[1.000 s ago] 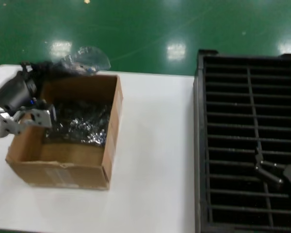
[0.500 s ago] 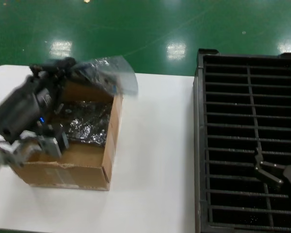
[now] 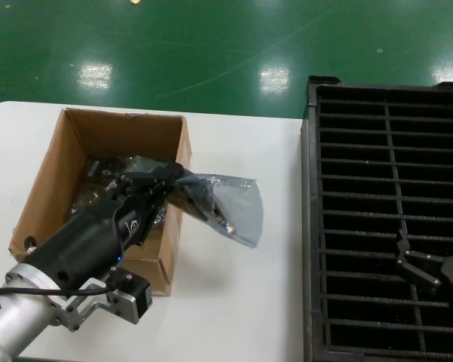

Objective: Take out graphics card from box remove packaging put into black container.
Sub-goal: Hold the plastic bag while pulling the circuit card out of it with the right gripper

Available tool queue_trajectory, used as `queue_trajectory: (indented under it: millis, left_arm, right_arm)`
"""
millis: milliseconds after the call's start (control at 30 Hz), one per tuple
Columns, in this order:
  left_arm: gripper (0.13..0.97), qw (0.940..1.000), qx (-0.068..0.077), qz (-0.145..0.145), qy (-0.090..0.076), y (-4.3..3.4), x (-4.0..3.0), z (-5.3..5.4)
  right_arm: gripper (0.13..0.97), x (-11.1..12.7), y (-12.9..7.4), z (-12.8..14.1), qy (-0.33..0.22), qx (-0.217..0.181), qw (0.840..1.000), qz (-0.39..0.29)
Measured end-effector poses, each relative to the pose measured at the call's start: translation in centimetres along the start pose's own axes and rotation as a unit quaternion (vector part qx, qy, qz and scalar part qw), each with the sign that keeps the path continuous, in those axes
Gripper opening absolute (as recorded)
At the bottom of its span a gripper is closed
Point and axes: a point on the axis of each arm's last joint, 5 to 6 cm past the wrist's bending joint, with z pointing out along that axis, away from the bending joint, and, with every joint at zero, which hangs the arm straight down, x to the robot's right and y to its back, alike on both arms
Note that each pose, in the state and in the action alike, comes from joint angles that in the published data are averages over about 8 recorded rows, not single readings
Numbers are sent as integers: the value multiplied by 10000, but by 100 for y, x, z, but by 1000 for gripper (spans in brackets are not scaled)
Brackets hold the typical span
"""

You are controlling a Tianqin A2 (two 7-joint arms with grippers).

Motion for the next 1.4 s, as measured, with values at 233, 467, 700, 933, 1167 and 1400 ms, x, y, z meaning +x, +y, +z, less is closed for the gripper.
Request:
queue_trajectory:
  millis: [233,467,700,933,1167,1400]
  left_arm:
    - [140,10000,20,-35,24,-21,27,-3]
    - [140,10000,20,-35,25,-21,28,-3]
    - [140,10000,20,-35,24,-21,28,-3]
    - [140,10000,20,-35,24,-21,28,-3]
    - [140,10000,20,-35,24,-21,28,-3]
    - [140,10000,20,-35,24,-21,28,-3]
  right_arm:
    - [966,-9,-5,7,-6,16,10000,-41]
    - [966,-174,-120,67,-374,293,9984,-307]
    - [966,-414,-371,173,-1056,813,9897,-517]
    - [966,-513,-544,276,-1455,1036,9817,-665]
    - [961,-481,-579,306,-1596,1014,9784,-839]
    - [931,-472,-569,260,-1710,945,9758,-983]
